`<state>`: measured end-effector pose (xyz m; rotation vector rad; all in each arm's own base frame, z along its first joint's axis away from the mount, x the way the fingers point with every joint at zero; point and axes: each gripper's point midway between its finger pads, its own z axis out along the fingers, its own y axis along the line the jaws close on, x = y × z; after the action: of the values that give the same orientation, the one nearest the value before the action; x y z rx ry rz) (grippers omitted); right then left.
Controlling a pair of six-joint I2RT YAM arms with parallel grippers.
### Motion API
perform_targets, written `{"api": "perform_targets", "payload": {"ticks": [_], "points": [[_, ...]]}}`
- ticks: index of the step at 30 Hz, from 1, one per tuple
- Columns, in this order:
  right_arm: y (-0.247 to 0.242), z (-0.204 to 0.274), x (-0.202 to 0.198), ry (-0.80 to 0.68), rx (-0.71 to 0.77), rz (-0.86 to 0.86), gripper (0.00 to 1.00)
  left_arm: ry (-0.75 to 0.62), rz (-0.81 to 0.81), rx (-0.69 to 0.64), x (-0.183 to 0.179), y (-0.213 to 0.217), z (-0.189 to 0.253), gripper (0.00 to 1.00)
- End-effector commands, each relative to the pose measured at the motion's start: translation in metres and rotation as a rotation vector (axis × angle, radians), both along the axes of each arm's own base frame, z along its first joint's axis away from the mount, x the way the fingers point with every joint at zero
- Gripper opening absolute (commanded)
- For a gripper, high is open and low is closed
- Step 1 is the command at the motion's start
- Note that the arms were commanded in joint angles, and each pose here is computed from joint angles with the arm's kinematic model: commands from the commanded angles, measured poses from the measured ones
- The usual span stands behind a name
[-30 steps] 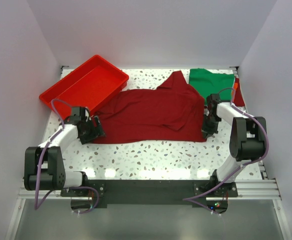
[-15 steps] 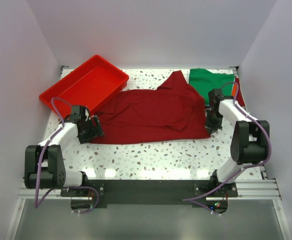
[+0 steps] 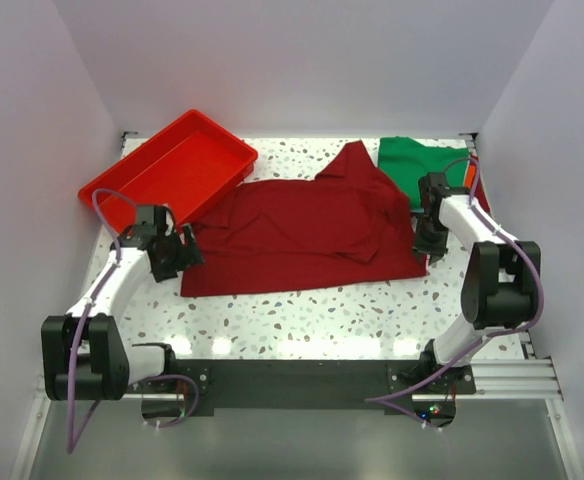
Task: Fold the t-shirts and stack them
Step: Fold the tshirt
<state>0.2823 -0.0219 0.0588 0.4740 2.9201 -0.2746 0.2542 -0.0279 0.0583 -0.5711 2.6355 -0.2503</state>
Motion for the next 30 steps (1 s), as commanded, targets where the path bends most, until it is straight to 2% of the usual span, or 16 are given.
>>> {"api": "perform_targets", "payload": {"ticks": [1, 2, 5, 7, 13, 17, 22, 26, 30], "points": [[-0.013, 0.014, 0.007, -0.021, -0.065, -0.017, 0.4, -0.099, -0.001, 0.002, 0.025, -0.012, 0.035, 0.83], [-0.014, 0.018, 0.006, -0.025, -0.073, -0.021, 0.53, -0.116, -0.022, -0.004, 0.03, -0.021, 0.041, 0.83], [-0.02, 0.03, 0.006, -0.055, -0.11, -0.032, 0.64, -0.118, -0.054, -0.022, 0.036, -0.039, 0.043, 0.83], [-0.02, 0.042, 0.009, -0.103, -0.105, -0.028, 0.66, -0.118, -0.06, -0.026, 0.04, -0.044, 0.041, 0.83], [0.036, 0.045, 0.01, -0.204, 0.161, 0.037, 0.67, -0.147, -0.09, -0.089, 0.046, -0.059, 0.036, 0.83], [0.076, 0.022, 0.004, -0.182, 0.263, 0.085, 0.68, -0.17, -0.115, -0.171, 0.046, -0.076, 0.027, 0.83], [0.11, -0.003, 0.008, -0.152, 0.374, 0.096, 0.68, -0.144, -0.097, -0.154, 0.044, -0.074, -0.004, 0.83], [0.111, -0.022, 0.007, -0.111, 0.369, 0.1, 0.68, -0.066, -0.074, -0.135, 0.03, -0.069, -0.03, 0.84], [0.103, -0.046, -0.009, 0.003, 0.331, 0.093, 0.68, -0.009, -0.058, -0.124, 0.013, -0.065, -0.042, 0.84]]}}
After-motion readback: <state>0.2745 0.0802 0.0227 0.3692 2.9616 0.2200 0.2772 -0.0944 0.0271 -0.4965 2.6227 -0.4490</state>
